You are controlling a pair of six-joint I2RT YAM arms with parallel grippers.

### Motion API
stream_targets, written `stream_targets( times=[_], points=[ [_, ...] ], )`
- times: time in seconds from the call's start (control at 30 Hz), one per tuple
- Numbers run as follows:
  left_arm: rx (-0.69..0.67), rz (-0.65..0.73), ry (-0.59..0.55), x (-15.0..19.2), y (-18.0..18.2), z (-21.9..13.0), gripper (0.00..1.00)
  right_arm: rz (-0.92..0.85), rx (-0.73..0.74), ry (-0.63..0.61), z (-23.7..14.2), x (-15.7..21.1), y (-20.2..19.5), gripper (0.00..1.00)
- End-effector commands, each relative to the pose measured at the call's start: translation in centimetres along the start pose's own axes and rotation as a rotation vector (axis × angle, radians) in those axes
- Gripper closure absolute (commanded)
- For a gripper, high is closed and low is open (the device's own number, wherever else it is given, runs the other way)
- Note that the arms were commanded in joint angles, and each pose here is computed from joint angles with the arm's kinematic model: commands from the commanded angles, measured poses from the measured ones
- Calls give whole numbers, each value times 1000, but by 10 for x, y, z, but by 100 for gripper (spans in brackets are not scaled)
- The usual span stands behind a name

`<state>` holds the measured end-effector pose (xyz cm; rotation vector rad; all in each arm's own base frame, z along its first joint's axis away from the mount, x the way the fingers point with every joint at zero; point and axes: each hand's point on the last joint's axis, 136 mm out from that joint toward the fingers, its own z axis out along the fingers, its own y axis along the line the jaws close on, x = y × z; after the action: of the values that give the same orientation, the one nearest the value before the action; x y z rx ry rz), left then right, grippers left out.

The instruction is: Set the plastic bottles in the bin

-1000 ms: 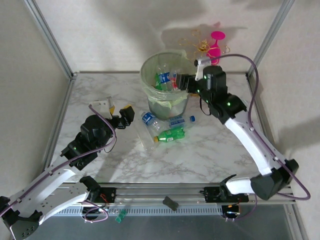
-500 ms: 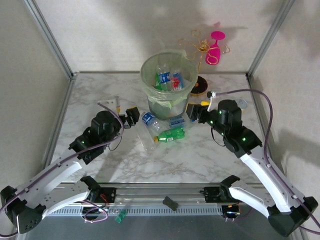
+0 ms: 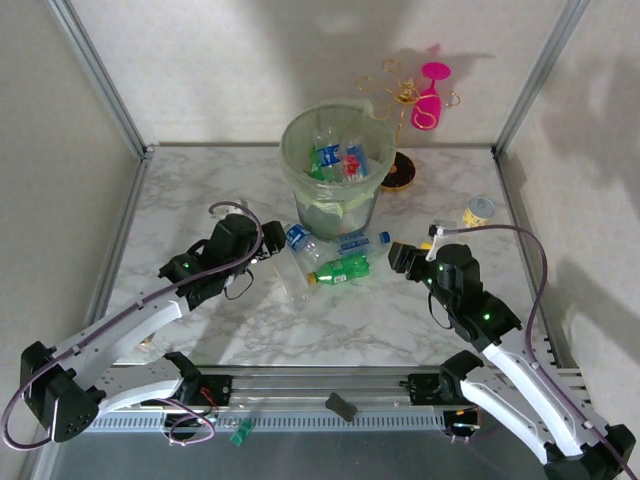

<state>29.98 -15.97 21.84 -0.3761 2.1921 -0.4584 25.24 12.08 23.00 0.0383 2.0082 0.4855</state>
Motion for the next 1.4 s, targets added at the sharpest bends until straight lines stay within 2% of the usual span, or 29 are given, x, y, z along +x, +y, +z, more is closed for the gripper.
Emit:
stream_targets(
  times=[0.0, 0.27, 0.5, 0.9, 1.1, 1.37],
  points=[
    [-98, -72, 5, 10, 20, 6, 13, 23, 27, -51, -3, -1, -8, 25],
    [-151, -131, 125, 51, 31, 39, 11, 44, -2, -50, -3, 11, -9, 25],
    [-201, -160, 186, 71, 36, 57, 3, 48, -16, -58, -7, 9, -7, 24],
    [-235, -154, 229, 91, 41, 81, 3, 43, -16, -61, -6, 8, -7, 23],
    [-282, -161, 239, 99, 43, 100, 8, 39, -6, -57, -5, 8, -8, 23],
    [-306, -152, 297, 126, 52, 121, 10, 37, -1, -41, -3, 11, -9, 23]
  ],
)
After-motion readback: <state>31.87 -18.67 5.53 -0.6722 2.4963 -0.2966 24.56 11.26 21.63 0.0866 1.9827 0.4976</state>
